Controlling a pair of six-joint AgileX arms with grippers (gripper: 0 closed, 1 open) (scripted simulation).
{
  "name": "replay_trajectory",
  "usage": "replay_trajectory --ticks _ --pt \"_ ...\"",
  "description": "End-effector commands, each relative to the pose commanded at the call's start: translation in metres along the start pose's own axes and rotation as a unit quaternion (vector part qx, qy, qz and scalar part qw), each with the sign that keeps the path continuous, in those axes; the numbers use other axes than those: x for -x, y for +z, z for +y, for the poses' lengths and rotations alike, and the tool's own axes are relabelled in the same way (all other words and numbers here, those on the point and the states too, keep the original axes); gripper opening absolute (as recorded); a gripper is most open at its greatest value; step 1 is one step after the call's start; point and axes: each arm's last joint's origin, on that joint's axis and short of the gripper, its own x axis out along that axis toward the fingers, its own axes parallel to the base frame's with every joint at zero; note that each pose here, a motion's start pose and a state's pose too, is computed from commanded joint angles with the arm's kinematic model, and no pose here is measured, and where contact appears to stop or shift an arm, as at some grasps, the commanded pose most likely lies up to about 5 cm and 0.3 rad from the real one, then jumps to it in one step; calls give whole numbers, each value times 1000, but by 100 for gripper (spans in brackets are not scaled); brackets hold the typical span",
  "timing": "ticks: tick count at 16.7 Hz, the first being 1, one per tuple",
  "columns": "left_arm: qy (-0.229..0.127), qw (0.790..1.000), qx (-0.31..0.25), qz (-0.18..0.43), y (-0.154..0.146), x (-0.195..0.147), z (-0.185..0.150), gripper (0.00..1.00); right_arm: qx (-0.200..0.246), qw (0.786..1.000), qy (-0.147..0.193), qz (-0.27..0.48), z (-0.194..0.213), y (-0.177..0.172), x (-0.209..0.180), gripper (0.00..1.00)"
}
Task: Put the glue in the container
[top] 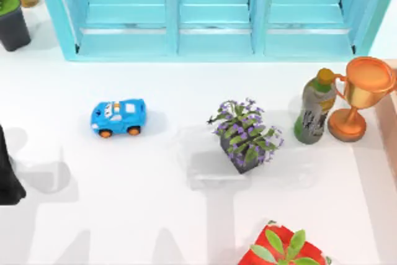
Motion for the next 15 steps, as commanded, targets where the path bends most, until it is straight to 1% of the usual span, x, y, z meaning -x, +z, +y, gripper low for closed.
replay_trajectory --ticks 4,7,12,15 --pt "0 1000 0 0 0 0 0 100 -8 1000 6 2 2 -3 -12 0" --pt "0 1000 0 0 0 0 0 100 2 1000 -1 3 -1 -6 -22 0" --pt "0 1000 0 0 0 0 0 100 3 1000 -3 4 -1 -9 -39 0" --pt "0 1000 0 0 0 0 0 100 13 1000 -12 3 -2 -11 -51 0"
